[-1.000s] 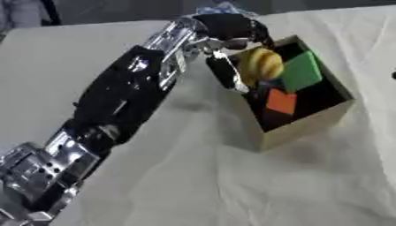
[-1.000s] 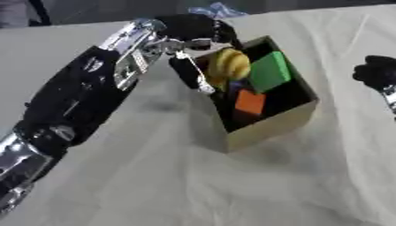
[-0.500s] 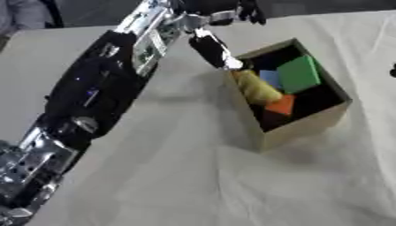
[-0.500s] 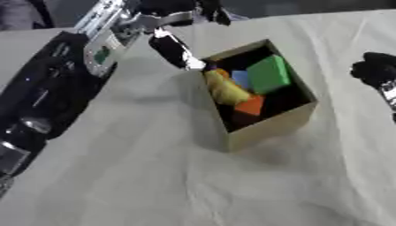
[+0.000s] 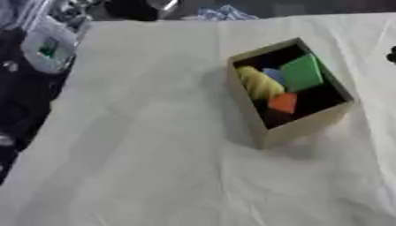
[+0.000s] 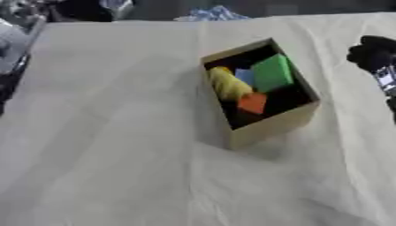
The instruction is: Pick up objects on the table and place them in the box.
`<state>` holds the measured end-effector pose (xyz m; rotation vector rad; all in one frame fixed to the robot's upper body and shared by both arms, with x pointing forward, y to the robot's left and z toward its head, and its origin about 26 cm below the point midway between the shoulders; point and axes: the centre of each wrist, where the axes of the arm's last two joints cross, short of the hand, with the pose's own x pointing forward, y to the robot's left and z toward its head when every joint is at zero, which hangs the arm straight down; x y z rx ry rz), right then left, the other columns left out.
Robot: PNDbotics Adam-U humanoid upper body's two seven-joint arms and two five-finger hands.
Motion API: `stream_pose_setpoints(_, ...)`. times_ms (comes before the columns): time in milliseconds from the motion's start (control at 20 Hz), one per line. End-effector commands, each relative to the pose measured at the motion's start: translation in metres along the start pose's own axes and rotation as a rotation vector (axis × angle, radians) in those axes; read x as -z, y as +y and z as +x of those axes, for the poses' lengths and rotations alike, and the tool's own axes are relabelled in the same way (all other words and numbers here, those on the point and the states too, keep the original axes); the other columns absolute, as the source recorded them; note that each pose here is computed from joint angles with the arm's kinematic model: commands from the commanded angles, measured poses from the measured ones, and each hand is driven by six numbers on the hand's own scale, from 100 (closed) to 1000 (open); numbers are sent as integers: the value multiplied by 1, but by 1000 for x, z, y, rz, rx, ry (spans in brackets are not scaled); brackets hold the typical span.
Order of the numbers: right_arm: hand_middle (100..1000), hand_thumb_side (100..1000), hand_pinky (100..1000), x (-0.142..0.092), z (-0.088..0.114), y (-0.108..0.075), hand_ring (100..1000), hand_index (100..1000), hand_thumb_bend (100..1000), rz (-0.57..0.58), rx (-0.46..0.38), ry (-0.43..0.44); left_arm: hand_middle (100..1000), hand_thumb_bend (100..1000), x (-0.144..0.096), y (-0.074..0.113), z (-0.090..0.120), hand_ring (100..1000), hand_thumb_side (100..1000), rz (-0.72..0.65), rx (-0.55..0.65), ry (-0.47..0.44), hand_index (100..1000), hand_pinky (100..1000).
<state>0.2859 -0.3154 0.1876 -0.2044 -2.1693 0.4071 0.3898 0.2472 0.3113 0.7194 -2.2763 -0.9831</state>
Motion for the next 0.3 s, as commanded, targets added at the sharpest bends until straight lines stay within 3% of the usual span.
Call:
stream_pose_setpoints(50, 764, 638, 928, 5, 10, -7, 825, 855, 100, -6, -24, -48, 671, 164, -23, 31, 8, 698, 666, 189, -88, 20, 854, 772)
stream_pose_setpoints(300, 794, 636, 934, 11, 14, -6, 833, 877, 100, -22, -6, -81, 663, 142, -64, 25, 1, 690, 740, 332, -255, 120, 858, 766)
